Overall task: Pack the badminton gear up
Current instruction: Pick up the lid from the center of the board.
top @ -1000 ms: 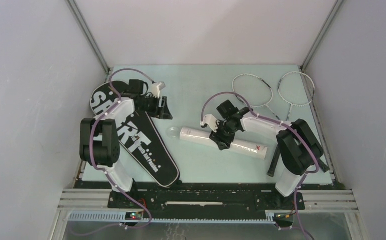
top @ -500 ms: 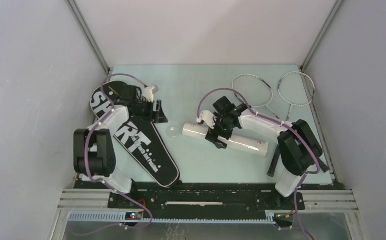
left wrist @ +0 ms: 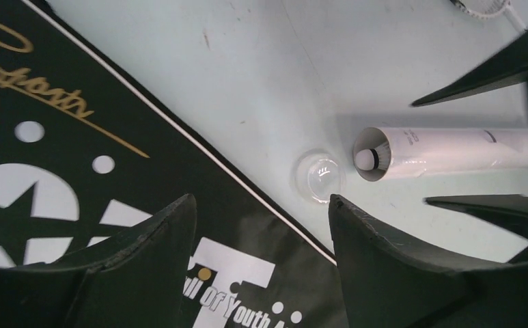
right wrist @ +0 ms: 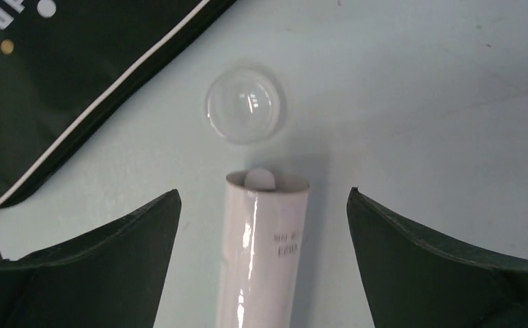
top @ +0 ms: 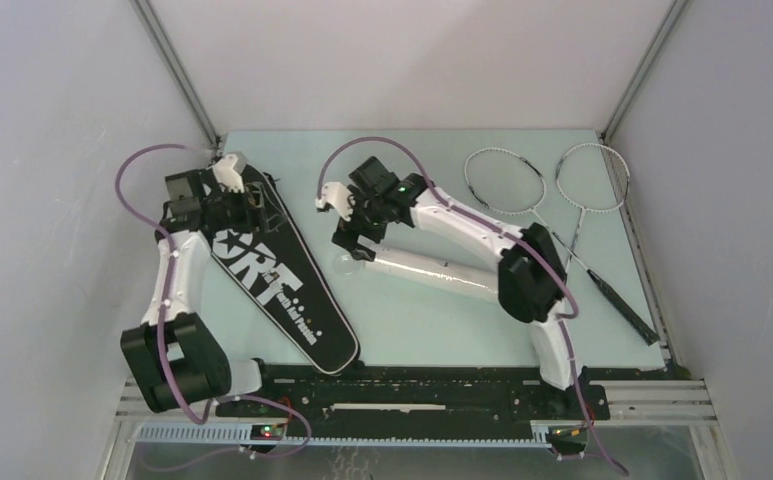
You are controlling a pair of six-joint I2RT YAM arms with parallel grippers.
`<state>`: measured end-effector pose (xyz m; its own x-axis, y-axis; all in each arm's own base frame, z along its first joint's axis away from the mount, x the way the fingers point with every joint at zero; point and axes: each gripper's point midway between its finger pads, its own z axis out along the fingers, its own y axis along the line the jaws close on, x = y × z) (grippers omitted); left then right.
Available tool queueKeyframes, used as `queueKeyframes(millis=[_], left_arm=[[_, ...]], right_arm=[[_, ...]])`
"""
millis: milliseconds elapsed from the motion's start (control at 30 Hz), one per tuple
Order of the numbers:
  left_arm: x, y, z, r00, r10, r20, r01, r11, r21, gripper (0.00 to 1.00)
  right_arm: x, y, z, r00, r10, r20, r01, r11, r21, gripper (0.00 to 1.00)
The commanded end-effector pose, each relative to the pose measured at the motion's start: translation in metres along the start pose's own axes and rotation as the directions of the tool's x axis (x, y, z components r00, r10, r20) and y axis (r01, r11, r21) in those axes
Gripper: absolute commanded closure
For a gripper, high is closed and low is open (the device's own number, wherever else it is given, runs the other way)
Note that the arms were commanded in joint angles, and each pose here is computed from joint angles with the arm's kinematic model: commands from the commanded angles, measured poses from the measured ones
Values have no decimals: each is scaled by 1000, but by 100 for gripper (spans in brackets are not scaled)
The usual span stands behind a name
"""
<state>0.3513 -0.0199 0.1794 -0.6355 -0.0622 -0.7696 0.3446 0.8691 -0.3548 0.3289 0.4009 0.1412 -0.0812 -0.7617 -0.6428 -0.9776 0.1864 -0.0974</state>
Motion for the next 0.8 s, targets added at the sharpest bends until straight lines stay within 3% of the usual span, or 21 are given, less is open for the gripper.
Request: queueKeyframes(millis=[0,333,767], left_arm=[[-9,-1,-28,997,-5,78,7,999,-33,25],[-16,21,-58,982,-79,169,90,994,-58,24],[-15,19,-59,981,-98,170,104,994,-28,24]], right_arm=[[-7,17,35,997,64,-39,-66,995,-75,0],[2,18,99,993,41,-108,-50,996,-75,6],[33,29,122,980,26,-197,-48,993,-110,13]])
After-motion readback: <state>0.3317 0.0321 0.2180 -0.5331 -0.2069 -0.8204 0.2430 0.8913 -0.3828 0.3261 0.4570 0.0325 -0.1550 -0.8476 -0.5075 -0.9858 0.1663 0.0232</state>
